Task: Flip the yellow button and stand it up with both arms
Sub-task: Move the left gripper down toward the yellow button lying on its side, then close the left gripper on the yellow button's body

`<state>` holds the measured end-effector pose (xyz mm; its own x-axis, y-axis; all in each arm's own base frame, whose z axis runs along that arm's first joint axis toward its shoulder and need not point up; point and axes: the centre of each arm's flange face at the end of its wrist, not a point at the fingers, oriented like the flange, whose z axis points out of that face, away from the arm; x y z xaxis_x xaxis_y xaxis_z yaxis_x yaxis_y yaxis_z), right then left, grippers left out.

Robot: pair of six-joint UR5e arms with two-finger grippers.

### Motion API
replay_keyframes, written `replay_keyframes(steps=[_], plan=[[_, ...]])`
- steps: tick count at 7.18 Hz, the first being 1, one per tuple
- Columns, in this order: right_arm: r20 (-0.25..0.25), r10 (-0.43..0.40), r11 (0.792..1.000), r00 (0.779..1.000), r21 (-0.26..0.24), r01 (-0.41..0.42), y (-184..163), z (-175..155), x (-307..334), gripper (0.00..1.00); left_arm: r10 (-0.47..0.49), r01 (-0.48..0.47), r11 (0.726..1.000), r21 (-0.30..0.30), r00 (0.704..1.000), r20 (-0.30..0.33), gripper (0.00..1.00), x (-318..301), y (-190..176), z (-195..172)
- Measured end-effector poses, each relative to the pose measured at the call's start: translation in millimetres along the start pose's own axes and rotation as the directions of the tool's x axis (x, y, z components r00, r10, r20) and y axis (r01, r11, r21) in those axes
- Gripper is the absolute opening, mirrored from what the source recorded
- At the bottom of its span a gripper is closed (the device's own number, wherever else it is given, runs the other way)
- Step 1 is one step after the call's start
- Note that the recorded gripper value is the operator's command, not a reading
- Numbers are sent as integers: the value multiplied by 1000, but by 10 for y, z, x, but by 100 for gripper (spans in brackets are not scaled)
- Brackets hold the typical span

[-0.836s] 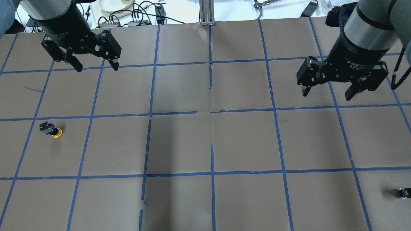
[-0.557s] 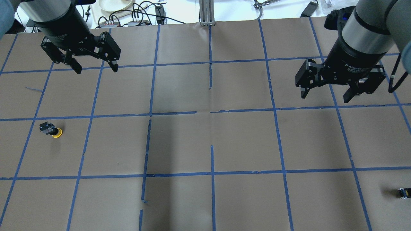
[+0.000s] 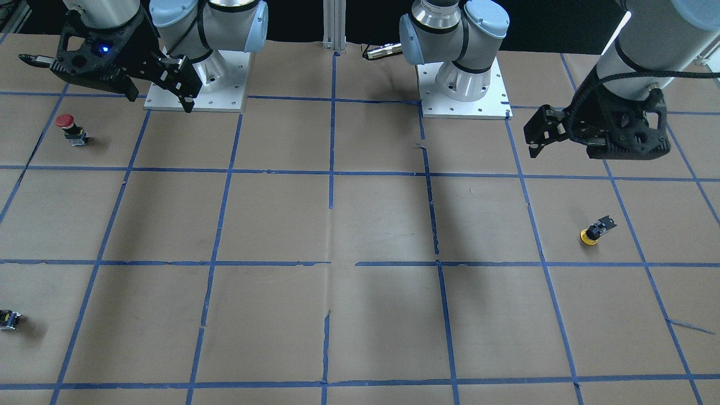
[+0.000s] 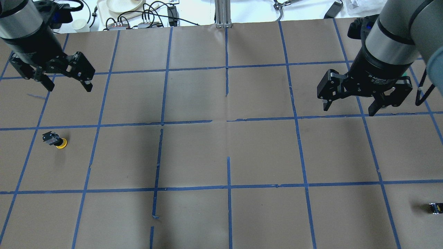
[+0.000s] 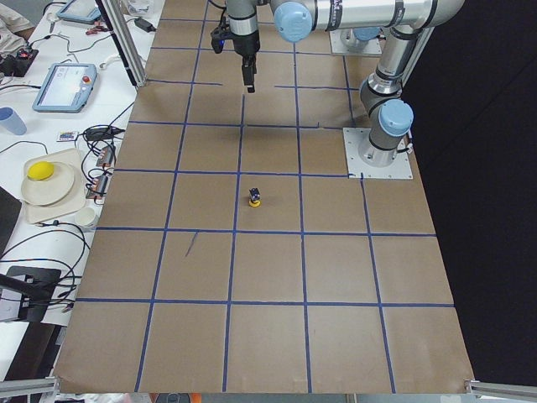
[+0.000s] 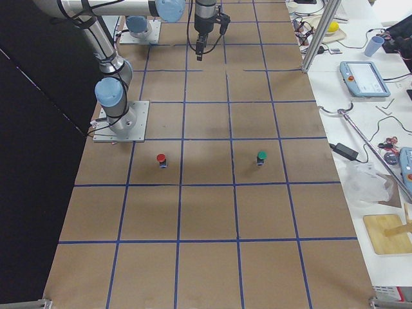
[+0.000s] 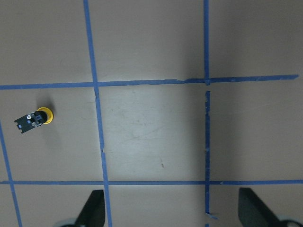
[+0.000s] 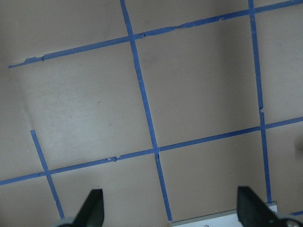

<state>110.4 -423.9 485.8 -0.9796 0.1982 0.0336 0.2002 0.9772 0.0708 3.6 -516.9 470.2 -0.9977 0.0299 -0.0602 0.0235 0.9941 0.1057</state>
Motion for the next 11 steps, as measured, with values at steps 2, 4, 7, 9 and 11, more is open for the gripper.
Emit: replay_keyframes(steps=[2, 4, 7, 9, 11], plan=[[4, -2, 1000, 1000, 1, 2, 1, -1, -3, 100, -29, 32, 999, 44, 998, -49, 99, -759, -92, 620], [1, -2, 1000, 1000, 10, 2, 1, -27, 3, 100, -120, 131, 982, 135, 989, -82, 99, -1259, -22, 1279], [-1, -6, 1000, 1000, 5, 6, 9, -19, 16, 100, -226, 237, 960, 146, 970, -89, 99, -1744, 91, 1960], [-1, 0, 1000, 1000, 7, 0, 10, -19, 11, 100, -227, 238, 961, 141, 970, -91, 99, -2033, 64, 2201], [0, 2, 1000, 1000, 10, -2, 8, -21, 10, 100, -224, 234, 962, 138, 971, -87, 99, -2157, 13, 2389]])
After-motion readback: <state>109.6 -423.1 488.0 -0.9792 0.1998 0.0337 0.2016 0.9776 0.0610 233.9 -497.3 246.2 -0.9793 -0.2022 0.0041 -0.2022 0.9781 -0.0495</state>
